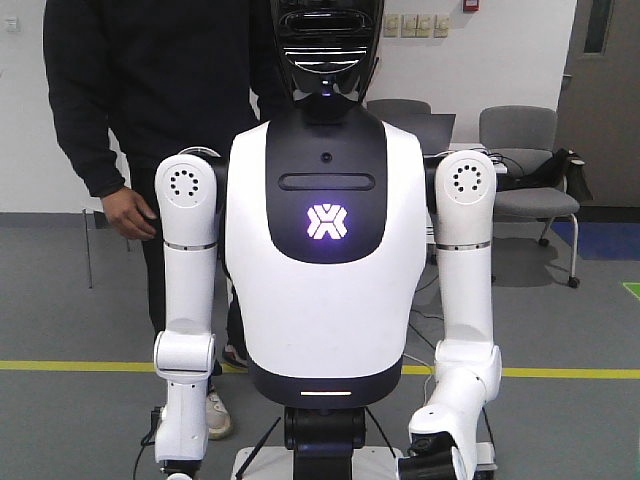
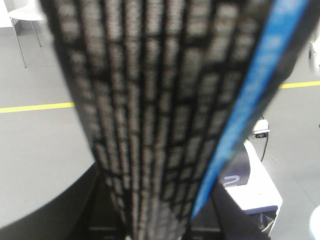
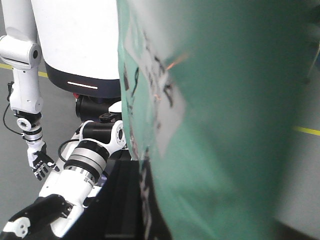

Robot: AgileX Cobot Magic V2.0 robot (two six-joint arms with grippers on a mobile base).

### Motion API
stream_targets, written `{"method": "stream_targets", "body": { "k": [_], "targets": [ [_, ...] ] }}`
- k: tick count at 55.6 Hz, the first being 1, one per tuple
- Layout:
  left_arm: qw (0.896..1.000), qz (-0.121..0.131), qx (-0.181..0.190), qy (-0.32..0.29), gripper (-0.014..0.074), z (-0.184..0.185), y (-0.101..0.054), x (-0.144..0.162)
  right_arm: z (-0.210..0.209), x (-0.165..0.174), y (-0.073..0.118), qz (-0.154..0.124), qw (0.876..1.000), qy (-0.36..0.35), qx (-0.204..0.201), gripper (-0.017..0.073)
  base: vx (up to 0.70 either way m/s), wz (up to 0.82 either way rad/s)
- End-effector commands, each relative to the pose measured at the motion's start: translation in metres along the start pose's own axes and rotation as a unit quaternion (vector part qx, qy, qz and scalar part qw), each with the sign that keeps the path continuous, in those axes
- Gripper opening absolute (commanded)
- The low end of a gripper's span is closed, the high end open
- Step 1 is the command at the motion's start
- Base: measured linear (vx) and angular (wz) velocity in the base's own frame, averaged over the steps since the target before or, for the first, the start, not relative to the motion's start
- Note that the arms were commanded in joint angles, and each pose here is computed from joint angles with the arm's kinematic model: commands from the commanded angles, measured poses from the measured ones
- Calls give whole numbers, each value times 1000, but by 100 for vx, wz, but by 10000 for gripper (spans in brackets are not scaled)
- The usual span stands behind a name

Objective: Pick snacks and fruit into basket

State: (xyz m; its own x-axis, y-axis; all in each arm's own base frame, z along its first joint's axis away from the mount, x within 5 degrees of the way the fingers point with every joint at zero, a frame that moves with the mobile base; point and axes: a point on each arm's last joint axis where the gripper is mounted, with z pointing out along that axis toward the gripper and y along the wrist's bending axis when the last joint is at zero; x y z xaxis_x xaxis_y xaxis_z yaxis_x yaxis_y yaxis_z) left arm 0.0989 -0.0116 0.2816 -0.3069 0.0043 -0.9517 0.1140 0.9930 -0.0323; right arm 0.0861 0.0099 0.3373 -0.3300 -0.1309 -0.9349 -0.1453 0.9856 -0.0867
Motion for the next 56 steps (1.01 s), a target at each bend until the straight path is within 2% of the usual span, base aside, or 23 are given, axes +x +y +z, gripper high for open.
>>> {"method": "stream_targets", "body": {
  "k": [1,37,41,48,53,56],
  "targets": [
    [998,-7,-5,-64,151,-4,1,-20,-4,-17,-2,-6,998,-58,5,-8,0,0],
    [998,-7,-5,-64,151,-4,1,-20,-4,-22,-2,-6,996,-86,6,-8,0,0],
    [998,-7,-5,-64,151,-4,1,-20,-4,-22,-1,6,996,-88,2,-8,0,0],
    [998,-7,-5,-64,151,-4,1,-20,-4,-27,4,36,993,-111,-28,-8,0,0],
    [998,-7,-5,-64,151,-4,1,-20,-1,-33,13,52,987,-131,-79,-8,0,0],
    [998,-7,-5,-64,151,-4,1,-20,2,-35,20,52,983,-136,-111,-8,0,0]
  ]
}}
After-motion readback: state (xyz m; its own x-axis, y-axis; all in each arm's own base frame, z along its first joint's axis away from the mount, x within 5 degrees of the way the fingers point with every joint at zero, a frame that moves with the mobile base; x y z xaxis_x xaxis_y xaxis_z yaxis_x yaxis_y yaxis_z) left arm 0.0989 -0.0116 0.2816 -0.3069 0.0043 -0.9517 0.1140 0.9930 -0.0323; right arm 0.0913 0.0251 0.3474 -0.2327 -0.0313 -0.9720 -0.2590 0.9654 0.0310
